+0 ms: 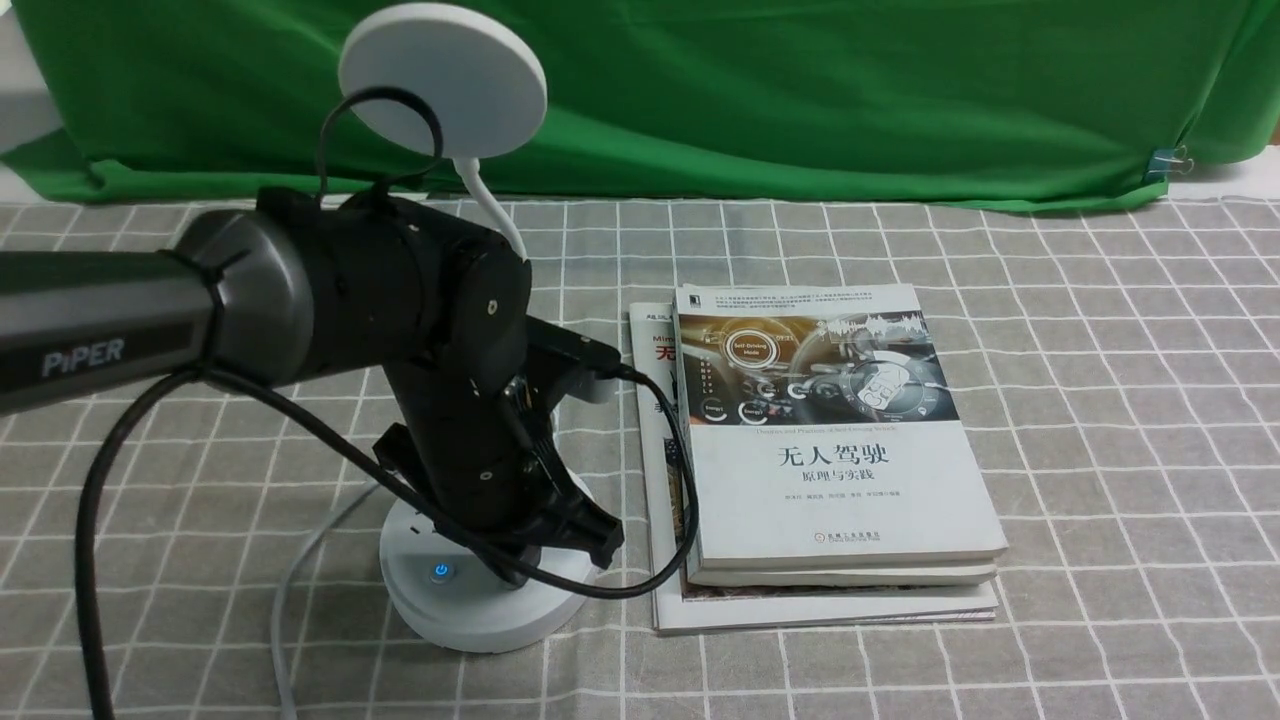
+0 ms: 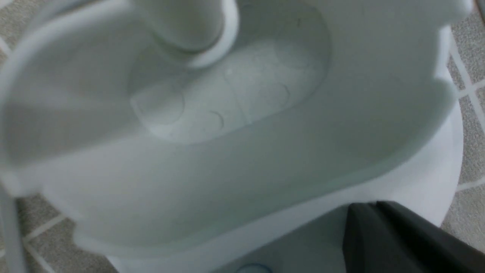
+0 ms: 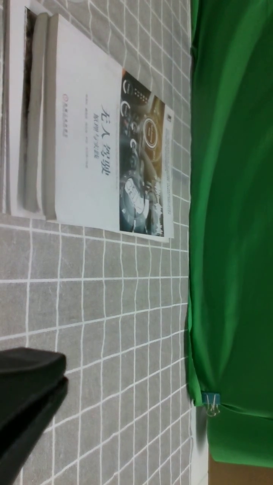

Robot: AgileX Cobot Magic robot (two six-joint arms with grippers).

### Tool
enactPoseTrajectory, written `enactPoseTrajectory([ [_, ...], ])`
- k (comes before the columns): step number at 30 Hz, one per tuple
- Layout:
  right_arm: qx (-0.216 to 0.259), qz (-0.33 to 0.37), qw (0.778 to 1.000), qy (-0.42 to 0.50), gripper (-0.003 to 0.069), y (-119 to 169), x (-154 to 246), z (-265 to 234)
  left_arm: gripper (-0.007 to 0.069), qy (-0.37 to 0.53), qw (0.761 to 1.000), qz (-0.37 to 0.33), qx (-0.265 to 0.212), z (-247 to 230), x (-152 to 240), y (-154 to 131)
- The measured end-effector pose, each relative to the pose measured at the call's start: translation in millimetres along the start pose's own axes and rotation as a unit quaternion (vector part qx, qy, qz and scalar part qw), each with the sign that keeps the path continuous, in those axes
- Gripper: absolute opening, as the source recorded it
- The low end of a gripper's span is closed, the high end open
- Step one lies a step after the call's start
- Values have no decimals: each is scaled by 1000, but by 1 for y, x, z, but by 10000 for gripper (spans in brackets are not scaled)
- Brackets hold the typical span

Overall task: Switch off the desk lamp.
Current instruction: Use the left arm to press the button switch on the lamp holder

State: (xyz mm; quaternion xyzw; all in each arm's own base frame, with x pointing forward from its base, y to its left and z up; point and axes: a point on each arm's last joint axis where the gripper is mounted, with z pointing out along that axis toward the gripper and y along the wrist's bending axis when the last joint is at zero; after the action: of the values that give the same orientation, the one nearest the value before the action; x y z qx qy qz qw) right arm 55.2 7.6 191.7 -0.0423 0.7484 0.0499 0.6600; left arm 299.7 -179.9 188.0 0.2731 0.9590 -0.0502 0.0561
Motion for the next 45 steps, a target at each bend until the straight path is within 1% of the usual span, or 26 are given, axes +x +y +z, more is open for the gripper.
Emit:
enactPoseTrajectory([
  [6,0,0,1000,0,36,0,0,0,1,-36,999,14,-5,-23,2,-7],
  [9,0,0,1000,0,36,0,0,0,1,-38,999,17,-4,-25,3,-10],
  [20,0,0,1000,0,36,0,0,0,1,5,1000,14,-3,4,6,-8],
  [25,0,0,1000,0,36,0,0,0,1,-3,1000,12,-4,9,8,-8],
  [32,0,0,1000,0,36,0,0,0,1,-27,1000,12,-5,-3,11,-9],
  [38,0,0,1000,0,36,0,0,0,1,-67,998,7,-5,-30,12,-11],
  [45,0,0,1000,0,36,0,0,0,1,-64,998,6,-5,-28,12,-11],
])
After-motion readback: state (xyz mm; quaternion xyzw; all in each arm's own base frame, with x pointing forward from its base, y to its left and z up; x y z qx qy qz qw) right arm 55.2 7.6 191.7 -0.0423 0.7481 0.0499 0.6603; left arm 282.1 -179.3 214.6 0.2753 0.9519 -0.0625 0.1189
